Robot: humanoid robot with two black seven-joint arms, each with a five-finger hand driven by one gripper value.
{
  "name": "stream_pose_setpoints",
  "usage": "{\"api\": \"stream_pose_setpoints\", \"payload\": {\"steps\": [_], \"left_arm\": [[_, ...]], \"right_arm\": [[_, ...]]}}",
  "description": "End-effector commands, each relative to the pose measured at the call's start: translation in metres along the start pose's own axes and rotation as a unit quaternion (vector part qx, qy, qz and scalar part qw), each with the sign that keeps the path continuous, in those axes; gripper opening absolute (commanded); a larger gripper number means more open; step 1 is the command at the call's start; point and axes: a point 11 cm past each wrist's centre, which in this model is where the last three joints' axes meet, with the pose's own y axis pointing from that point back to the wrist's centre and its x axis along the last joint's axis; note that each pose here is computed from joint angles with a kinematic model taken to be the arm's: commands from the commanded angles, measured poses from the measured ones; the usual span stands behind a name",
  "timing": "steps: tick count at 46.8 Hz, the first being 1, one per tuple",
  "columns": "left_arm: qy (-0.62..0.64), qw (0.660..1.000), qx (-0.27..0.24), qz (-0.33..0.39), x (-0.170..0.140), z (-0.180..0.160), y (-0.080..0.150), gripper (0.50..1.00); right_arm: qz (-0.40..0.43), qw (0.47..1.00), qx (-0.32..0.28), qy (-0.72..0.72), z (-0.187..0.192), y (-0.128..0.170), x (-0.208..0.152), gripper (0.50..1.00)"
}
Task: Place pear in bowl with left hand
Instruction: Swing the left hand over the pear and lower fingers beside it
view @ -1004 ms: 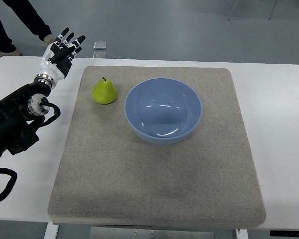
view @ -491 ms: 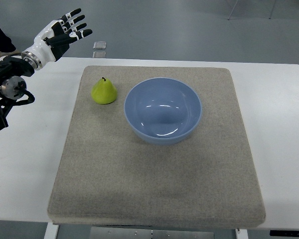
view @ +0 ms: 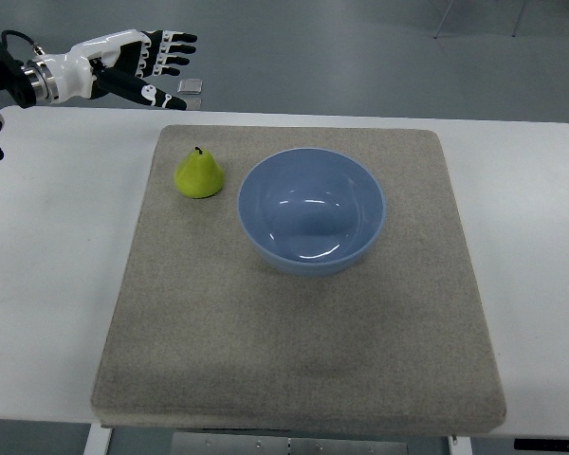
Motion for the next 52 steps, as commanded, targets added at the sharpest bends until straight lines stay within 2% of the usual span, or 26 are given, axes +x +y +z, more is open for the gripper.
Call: {"api": "stream_pose_setpoints", "payload": {"steps": [1, 18, 28, 37, 52], "left_arm": [[-0.054, 0.998, 0.004, -0.029, -0.006, 0.015, 0.001, 0.988], [-0.272, 0.953, 0.08, -0.101, -0.018, 0.025, -0.003, 0.981], [-0.339, 0.924, 0.079, -0.155, -0.049, 0.027, -0.01, 0.979], [-0.414, 0.892, 0.092, -0.154, -0.048, 0.018, -0.01, 0.971], [-0.459, 0.864, 0.112, -0.172, -0.06, -0.004, -0.013, 0.971]], "right_arm": [[0.0, 1.0, 0.0, 0.001, 0.0, 0.0, 0.0, 0.924], [0.0, 1.0, 0.0, 0.0, 0.0, 0.0, 0.0, 0.924], [0.001, 1.0, 0.0, 0.001, 0.0, 0.0, 0.0, 0.924], [0.001, 1.0, 0.0, 0.0, 0.0, 0.0, 0.0, 0.924], [0.0, 1.0, 0.0, 0.0, 0.0, 0.0, 0.0, 0.924]]}}
